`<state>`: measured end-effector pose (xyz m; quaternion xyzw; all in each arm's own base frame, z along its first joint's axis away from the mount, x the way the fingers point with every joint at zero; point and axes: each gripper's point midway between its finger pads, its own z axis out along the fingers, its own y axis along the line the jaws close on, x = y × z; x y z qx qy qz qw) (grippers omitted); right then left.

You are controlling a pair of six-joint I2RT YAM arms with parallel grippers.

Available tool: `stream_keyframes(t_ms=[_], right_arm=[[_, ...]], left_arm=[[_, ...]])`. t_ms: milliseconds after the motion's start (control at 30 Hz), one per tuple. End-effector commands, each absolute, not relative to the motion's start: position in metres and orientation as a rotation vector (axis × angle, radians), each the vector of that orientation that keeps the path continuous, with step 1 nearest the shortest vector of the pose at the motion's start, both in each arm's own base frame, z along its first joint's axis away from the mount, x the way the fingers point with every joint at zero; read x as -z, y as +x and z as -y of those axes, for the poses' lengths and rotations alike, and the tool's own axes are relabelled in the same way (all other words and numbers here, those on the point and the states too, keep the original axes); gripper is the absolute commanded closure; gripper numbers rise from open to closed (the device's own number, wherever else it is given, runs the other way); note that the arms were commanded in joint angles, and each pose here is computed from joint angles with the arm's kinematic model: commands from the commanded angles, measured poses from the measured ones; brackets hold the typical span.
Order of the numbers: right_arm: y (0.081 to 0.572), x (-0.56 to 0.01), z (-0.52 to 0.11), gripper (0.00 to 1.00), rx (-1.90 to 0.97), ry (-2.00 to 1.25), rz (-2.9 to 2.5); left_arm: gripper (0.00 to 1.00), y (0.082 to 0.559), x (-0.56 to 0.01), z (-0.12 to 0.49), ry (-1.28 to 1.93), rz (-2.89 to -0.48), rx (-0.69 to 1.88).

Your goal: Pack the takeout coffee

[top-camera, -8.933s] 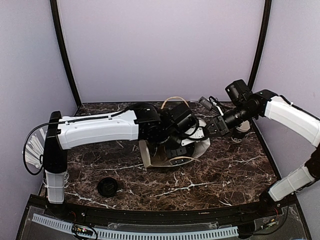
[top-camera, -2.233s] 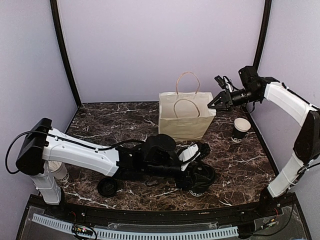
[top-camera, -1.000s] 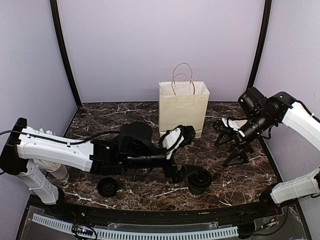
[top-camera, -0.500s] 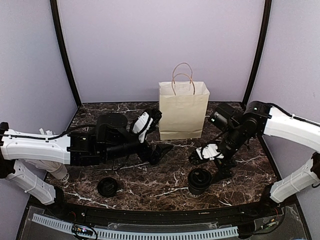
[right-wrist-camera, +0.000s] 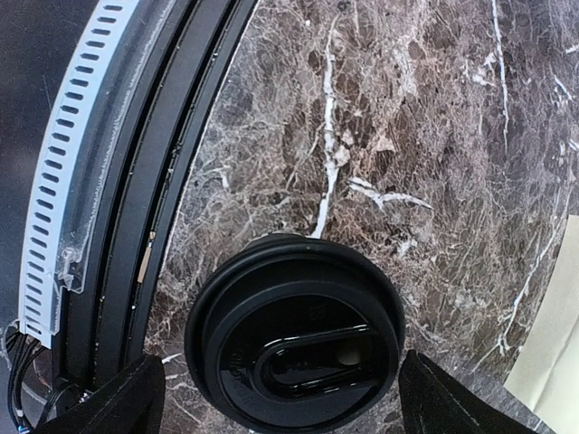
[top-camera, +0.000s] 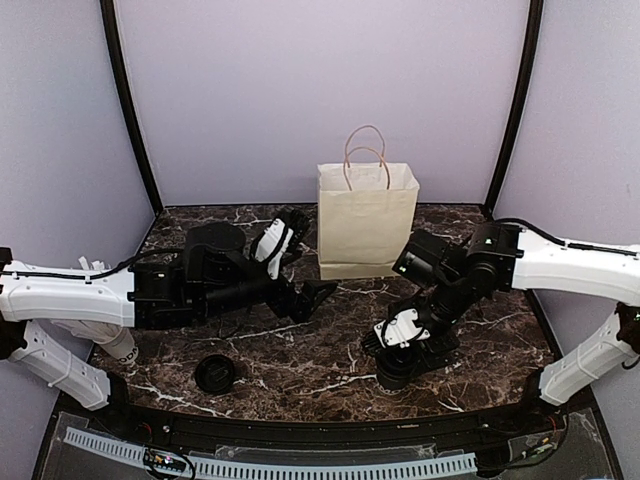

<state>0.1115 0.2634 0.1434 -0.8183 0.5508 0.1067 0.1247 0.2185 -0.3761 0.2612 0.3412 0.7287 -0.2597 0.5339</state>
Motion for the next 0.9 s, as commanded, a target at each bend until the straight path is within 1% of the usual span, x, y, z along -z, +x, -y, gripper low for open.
stream_keyframes(t_ms=[0, 267, 433, 500, 600, 633, 667, 733, 767, 800, 833, 867], right_arm=[[0.119, -0.139, -0.268, 0.09, -0.262, -2.343, -1.633], [0.118, -0.132, -0.268, 0.12, -0.269, -2.356, -1.673], [0.117, -0.128, -0.266, 0.20, -0.257, -2.371, -1.687], [0.117, -0.126, -0.264, 0.20, -0.243, -2.378, -1.688], [0.117, -0.121, -0.260, 0.17, -0.202, -2.392, -1.680], [0.116, -0.121, -0.260, 0.17, -0.191, -2.395, -1.674], [0.116, -0.120, -0.258, 0.17, -0.184, -2.400, -1.675], [0.116, -0.120, -0.259, 0.22, -0.182, -2.395, -1.680], [0.116, -0.122, -0.259, 0.25, -0.181, -2.391, -1.682], [0.117, -0.124, -0.260, 0.28, -0.182, -2.385, -1.682], [0.117, -0.125, -0.260, 0.32, -0.180, -2.383, -1.684], [0.118, -0.127, -0.261, 0.33, -0.181, -2.377, -1.684]], left_arm=[[0.02, 0.217, -0.268, 0.372, 0.785, -1.723, 0.654], [0.02, 0.214, -0.266, 0.374, 0.795, -1.719, 0.679], [0.02, 0.214, -0.264, 0.375, 0.799, -1.719, 0.679], [0.02, 0.216, -0.265, 0.373, 0.794, -1.718, 0.673], [0.02, 0.224, -0.270, 0.371, 0.765, -1.733, 0.671], [0.01, 0.232, -0.265, 0.366, 0.744, -1.775, 0.658], [0.01, 0.238, -0.277, 0.366, 0.718, -1.776, 0.664], [0.01, 0.253, -0.280, 0.359, 0.690, -1.837, 0.632], [0.02, 0.264, -0.294, 0.357, 0.663, -1.837, 0.622], [0.02, 0.267, -0.292, 0.354, 0.671, -1.865, 0.597], [0.02, 0.278, -0.307, 0.354, 0.649, -1.851, 0.593], [0.02, 0.282, -0.308, 0.352, 0.657, -1.864, 0.571]])
